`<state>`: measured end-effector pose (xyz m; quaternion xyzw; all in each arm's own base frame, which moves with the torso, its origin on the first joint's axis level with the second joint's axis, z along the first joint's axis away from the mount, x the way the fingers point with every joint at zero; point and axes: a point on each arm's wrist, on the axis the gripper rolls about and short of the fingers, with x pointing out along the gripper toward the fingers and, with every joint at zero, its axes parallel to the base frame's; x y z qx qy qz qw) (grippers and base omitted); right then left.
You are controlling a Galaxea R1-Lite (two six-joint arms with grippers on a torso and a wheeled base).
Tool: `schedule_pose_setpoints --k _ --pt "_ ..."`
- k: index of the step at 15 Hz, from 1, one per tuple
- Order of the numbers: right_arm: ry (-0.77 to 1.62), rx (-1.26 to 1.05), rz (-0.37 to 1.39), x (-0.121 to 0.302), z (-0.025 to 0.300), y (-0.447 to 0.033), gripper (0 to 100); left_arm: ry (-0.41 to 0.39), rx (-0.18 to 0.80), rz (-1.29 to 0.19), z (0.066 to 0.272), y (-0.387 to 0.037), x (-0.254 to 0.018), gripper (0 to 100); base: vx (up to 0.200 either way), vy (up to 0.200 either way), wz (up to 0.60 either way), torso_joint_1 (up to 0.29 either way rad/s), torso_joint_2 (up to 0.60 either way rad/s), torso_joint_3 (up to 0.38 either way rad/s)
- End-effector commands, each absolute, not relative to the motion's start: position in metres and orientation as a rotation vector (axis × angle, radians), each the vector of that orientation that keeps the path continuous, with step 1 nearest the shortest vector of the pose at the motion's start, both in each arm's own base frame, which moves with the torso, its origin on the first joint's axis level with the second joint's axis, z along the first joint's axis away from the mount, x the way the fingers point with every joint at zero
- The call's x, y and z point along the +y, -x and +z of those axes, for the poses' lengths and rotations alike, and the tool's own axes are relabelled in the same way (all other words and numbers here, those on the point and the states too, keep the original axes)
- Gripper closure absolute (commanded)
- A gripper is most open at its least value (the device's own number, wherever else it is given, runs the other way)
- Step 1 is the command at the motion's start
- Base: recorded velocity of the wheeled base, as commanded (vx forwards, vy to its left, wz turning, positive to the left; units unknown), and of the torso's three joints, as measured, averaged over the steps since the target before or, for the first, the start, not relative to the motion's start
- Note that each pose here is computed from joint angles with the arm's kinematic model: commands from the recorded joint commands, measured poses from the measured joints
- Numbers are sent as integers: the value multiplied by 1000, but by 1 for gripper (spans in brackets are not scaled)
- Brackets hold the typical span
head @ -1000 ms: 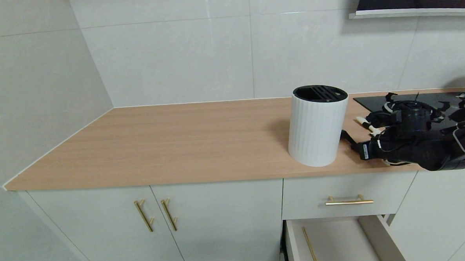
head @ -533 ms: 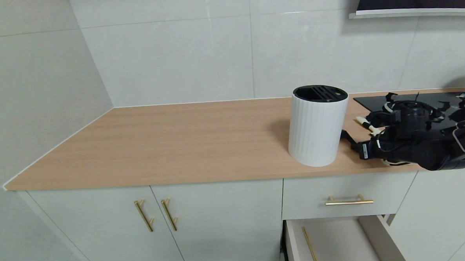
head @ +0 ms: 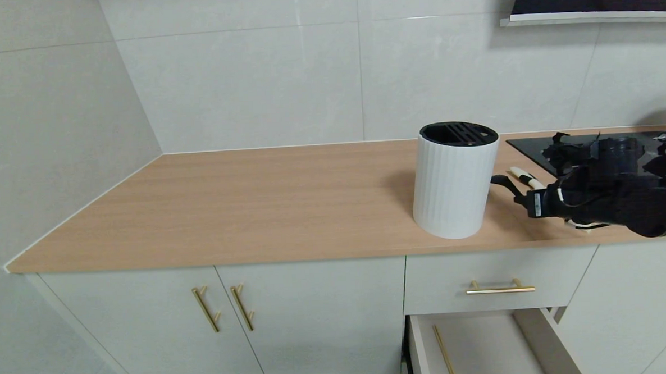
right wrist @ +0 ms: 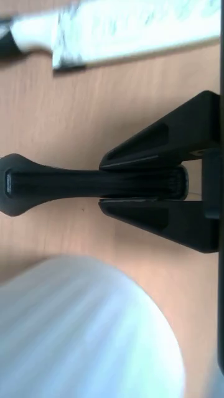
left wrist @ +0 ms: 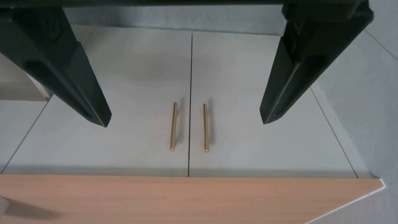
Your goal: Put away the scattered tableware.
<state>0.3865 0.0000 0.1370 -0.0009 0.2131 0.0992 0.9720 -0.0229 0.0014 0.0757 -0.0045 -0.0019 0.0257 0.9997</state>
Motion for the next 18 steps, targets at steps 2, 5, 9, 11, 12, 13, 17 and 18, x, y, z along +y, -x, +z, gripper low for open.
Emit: schedule_pose_setpoints --k 2,5,9,11,12,13,17,18 --pt "-19 420 195 1 173 -327 100 9 -3 52 76 23 1 0 0 0 0 0 0 0" --pt "-28 437 206 1 174 -275 100 9 -3 52 76 23 1 0 0 0 0 0 0 0" --pt "-32 462 231 3 165 -224 100 9 -2 52 76 23 1 0 0 0 0 0 0 0" --pt "-31 468 231 3 160 -201 100 9 -3 52 76 23 1 0 0 0 0 0 0 0" --pt "-32 469 231 3 158 -196 100 9 -3 52 76 23 1 0 0 0 0 0 0 0" --pt "-31 468 230 3 156 -183 100 9 -3 52 76 23 1 0 0 0 0 0 0 0" --pt "5 494 242 4 143 -161 100 9 -3 52 76 23 1 0 0 0 0 0 0 0" --pt "20 506 245 4 139 -158 100 9 -3 52 76 23 1 0 0 0 0 0 0 0"
